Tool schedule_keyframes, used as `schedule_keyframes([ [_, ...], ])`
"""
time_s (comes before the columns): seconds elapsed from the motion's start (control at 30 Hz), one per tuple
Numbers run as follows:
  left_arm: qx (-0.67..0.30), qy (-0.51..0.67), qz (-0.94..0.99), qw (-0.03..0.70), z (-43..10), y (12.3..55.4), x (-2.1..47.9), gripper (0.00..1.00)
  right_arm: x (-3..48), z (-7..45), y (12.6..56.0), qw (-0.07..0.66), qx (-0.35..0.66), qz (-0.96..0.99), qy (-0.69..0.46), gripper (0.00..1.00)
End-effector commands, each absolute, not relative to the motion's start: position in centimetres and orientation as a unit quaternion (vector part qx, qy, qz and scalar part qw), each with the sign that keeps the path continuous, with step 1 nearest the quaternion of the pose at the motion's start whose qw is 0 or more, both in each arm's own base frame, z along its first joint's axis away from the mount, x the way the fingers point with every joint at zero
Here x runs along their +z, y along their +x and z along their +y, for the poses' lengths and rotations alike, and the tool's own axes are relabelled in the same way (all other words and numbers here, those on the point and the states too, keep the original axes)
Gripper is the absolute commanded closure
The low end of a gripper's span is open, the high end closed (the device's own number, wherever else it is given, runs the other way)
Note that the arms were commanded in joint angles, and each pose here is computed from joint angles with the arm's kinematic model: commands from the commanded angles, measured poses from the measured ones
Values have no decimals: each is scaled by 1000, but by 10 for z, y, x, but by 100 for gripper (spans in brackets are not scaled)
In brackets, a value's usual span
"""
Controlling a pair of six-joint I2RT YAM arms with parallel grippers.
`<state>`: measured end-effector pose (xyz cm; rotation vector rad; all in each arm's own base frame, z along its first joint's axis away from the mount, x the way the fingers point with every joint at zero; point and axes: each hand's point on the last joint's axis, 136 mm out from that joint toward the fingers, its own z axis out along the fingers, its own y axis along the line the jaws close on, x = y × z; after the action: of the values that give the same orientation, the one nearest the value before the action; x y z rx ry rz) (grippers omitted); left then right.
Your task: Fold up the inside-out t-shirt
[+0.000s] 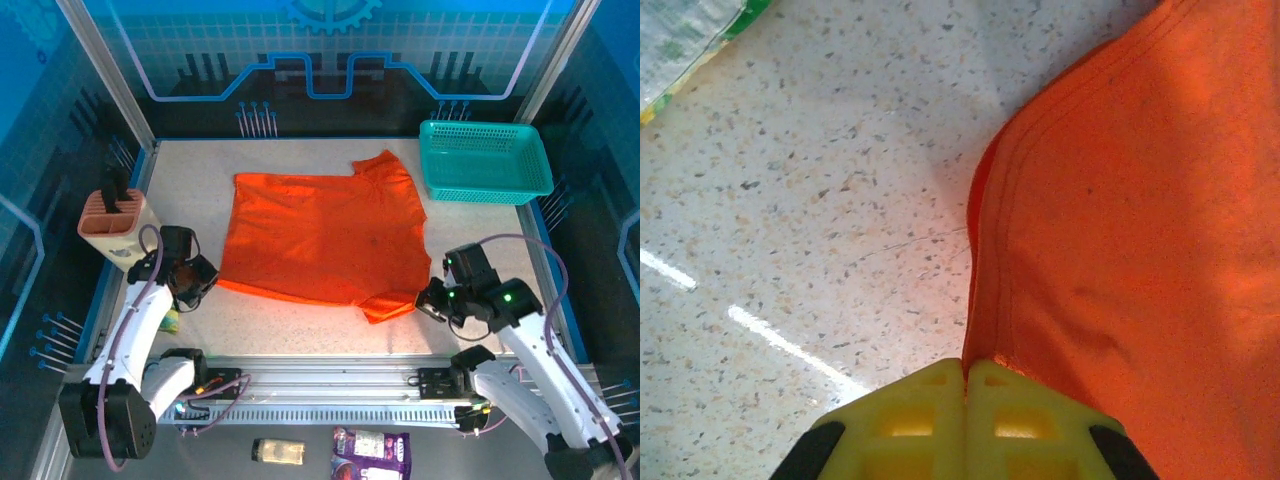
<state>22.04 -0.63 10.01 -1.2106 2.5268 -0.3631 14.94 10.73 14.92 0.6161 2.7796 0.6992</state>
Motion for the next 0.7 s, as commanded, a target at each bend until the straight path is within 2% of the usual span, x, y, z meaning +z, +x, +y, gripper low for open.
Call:
schedule_keyframes([
  [0.0,-145,-396,891,165,-10,240,113,96,160,112,178,133,223,950,172,100],
  [0.43,-117,-361,913,153,0,301,105,97,175,110,280,170,223,949,147,100],
  [0.67,-92,-340,923,156,9,331,93,97,173,106,318,176,219,949,142,100],
])
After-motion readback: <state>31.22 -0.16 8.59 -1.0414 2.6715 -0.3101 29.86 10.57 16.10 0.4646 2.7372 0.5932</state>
